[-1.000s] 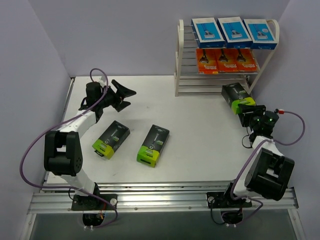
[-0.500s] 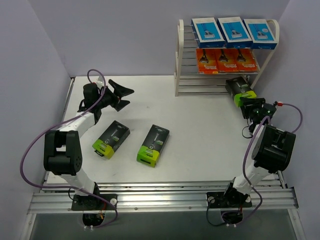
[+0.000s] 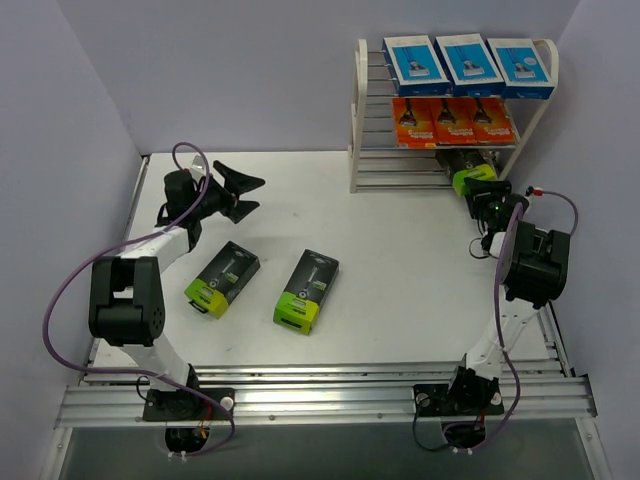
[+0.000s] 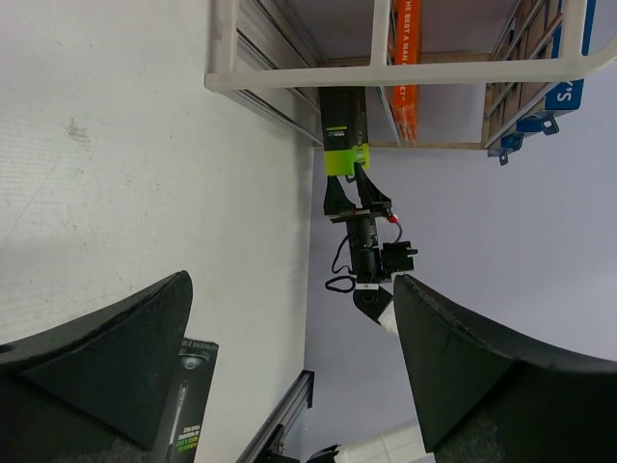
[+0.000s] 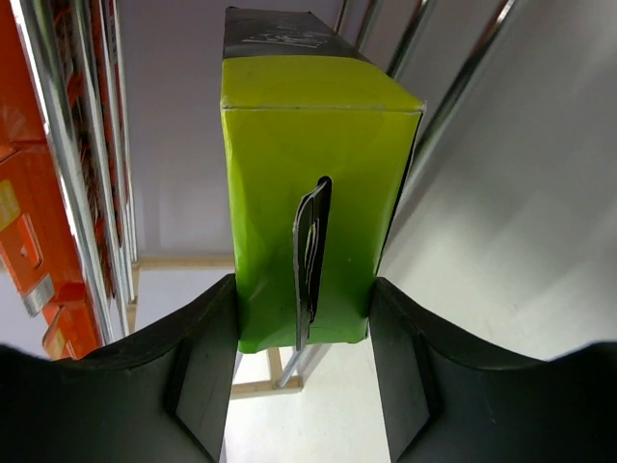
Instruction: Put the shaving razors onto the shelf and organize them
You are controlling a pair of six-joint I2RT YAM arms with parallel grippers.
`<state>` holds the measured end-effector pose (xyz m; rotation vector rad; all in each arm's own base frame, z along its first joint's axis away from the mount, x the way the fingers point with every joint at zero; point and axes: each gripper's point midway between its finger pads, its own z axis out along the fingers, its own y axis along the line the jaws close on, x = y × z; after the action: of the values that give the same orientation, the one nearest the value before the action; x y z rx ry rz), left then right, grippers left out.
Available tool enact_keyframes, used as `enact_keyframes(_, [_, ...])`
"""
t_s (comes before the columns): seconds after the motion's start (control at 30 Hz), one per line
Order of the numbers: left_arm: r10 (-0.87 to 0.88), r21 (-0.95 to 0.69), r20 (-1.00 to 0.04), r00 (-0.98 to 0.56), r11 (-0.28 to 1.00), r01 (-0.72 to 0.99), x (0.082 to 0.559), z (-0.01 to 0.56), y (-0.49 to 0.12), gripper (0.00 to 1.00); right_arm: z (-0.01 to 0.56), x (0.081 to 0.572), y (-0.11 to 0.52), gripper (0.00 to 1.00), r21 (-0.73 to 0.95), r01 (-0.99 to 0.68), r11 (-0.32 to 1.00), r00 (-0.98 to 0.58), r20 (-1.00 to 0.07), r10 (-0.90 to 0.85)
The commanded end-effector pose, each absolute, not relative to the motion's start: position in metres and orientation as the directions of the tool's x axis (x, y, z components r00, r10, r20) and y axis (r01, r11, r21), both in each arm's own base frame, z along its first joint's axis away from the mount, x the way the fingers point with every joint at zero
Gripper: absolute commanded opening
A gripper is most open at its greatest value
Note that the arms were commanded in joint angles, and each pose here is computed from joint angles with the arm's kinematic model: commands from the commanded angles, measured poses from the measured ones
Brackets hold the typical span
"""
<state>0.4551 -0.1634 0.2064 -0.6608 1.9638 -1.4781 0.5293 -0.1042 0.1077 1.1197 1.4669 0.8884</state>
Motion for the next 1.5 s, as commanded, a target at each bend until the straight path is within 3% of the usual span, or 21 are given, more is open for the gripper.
enact_keyframes(0.0, [-0.688, -0.968, -0.197, -0.698, 0.249, 0.027, 0.459, 0.219, -0.161, 0.94, 0.199, 0.558, -0.107, 0.00, 0.926, -0.094, 0.366, 0.070, -0.361, 0.930])
enact_keyframes(1.47, [-0.676, -0.972, -0.179, -0.715, 0.235, 0.021, 0.458, 0.213, -0.167, 0.94, 0.149, 0.591, -0.152, 0.01, 0.956, 0.046, 0.289, 0.216, -0.292, 0.932])
